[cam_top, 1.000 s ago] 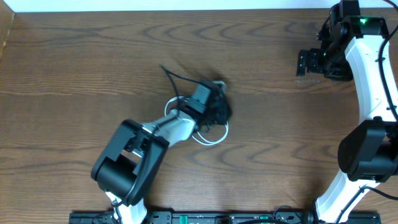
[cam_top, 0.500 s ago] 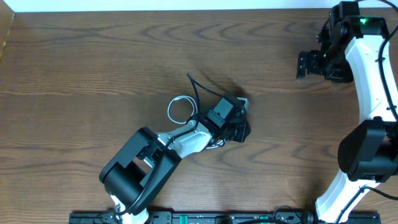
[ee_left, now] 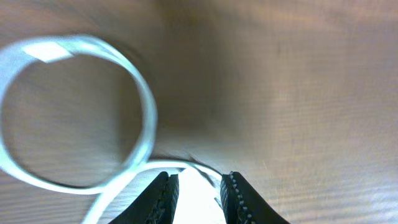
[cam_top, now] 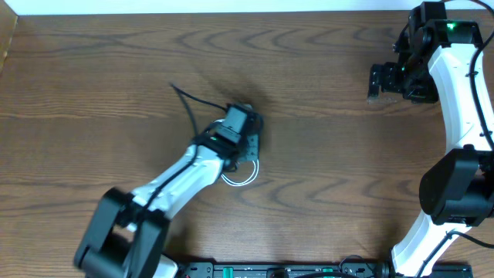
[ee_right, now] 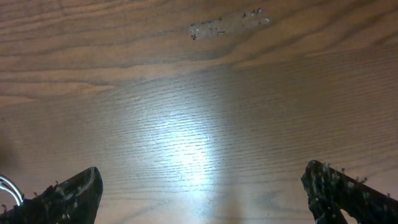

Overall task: Untangle cables
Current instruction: 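Lower the right gripper onto the white coil and grasp it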

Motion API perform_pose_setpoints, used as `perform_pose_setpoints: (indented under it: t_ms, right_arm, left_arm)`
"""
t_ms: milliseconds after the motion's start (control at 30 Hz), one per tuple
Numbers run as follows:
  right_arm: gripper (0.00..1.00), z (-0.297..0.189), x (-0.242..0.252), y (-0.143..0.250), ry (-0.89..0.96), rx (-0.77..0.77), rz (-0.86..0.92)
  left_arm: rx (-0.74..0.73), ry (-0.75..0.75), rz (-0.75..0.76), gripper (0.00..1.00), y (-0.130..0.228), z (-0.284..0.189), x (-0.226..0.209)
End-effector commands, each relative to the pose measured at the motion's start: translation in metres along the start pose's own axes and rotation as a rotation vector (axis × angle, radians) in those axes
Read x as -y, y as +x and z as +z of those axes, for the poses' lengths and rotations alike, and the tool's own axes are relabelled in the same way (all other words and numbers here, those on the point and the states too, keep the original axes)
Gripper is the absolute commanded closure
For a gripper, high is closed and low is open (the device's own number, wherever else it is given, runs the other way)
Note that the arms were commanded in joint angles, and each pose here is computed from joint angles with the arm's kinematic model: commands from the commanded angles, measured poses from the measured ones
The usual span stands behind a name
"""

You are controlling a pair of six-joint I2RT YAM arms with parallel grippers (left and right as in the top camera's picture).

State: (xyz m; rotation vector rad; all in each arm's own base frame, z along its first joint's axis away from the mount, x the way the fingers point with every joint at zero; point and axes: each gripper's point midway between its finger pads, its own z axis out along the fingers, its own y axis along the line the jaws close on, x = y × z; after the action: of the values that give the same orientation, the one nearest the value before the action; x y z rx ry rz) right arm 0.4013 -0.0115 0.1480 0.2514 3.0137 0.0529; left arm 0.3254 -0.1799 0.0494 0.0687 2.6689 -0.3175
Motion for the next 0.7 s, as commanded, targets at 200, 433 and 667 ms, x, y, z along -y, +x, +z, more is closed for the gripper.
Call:
perform_pose_setpoints:
  t_ms: [200,433,667]
  right_arm:
    - [0.01,-0.002,-0.015,0.002,-0.064,-0.002,-0.041]
    - [0.01,-0.003,-0.063,0.008,-0.177,0.003,-0.203]
    - [0.01,-0.003,-0.12,0.021,-0.205,0.013,-0.329]
  left_arm:
    - [0.08,-0.055,-0.027,0.71,-0.023,-0.019,-0.027]
    - [0.094,-0.164,-0.059,0.71,-0.027,-0.02,-0.056]
    - [0.108,-0.365,-0.231,0.71,-0.027,-0.032,-0.119]
